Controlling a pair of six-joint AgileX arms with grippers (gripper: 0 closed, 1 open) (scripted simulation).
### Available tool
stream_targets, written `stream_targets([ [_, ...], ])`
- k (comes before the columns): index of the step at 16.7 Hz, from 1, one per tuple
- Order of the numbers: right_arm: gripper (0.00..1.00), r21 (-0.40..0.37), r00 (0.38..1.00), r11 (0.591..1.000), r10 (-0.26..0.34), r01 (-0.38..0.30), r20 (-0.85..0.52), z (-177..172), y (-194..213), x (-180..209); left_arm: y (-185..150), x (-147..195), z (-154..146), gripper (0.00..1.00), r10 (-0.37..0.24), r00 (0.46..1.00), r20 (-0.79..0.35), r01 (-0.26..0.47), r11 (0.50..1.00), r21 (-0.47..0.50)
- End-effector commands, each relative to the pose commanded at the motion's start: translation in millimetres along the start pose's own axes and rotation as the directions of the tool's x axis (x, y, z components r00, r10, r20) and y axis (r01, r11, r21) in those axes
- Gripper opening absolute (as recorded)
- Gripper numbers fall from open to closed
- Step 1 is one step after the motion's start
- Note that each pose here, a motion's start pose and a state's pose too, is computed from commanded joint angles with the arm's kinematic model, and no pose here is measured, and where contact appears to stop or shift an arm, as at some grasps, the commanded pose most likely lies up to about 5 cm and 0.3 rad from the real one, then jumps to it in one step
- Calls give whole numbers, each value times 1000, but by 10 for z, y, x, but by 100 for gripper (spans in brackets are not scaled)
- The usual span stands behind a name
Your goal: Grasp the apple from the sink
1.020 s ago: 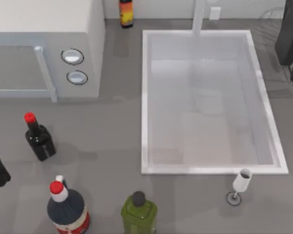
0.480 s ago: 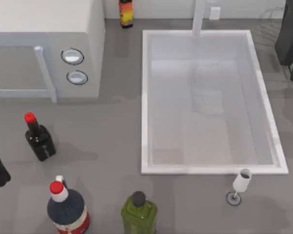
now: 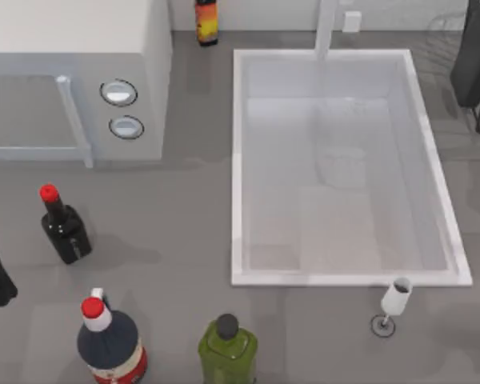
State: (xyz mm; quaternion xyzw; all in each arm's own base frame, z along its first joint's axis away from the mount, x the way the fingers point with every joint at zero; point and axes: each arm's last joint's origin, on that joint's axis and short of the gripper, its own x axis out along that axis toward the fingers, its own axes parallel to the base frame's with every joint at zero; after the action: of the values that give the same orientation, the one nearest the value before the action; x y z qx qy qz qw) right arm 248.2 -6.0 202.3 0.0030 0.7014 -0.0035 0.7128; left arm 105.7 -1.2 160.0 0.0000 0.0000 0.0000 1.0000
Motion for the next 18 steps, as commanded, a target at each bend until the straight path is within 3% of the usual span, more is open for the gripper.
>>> stream_targets([
  [4,0,1,1000,1000,1,-1,-13,-71,-2,385,0,0,0,100,0,1000,0,0,1000,0],
  [9,0,1,1000,1000,1,-1,-16,-80,-2,421,0,0,0,100,0,1000,0,0,1000,0],
  [18,68,1,1000,1000,1,-1,-16,-80,-2,421,0,0,0,100,0,1000,0,0,1000,0],
])
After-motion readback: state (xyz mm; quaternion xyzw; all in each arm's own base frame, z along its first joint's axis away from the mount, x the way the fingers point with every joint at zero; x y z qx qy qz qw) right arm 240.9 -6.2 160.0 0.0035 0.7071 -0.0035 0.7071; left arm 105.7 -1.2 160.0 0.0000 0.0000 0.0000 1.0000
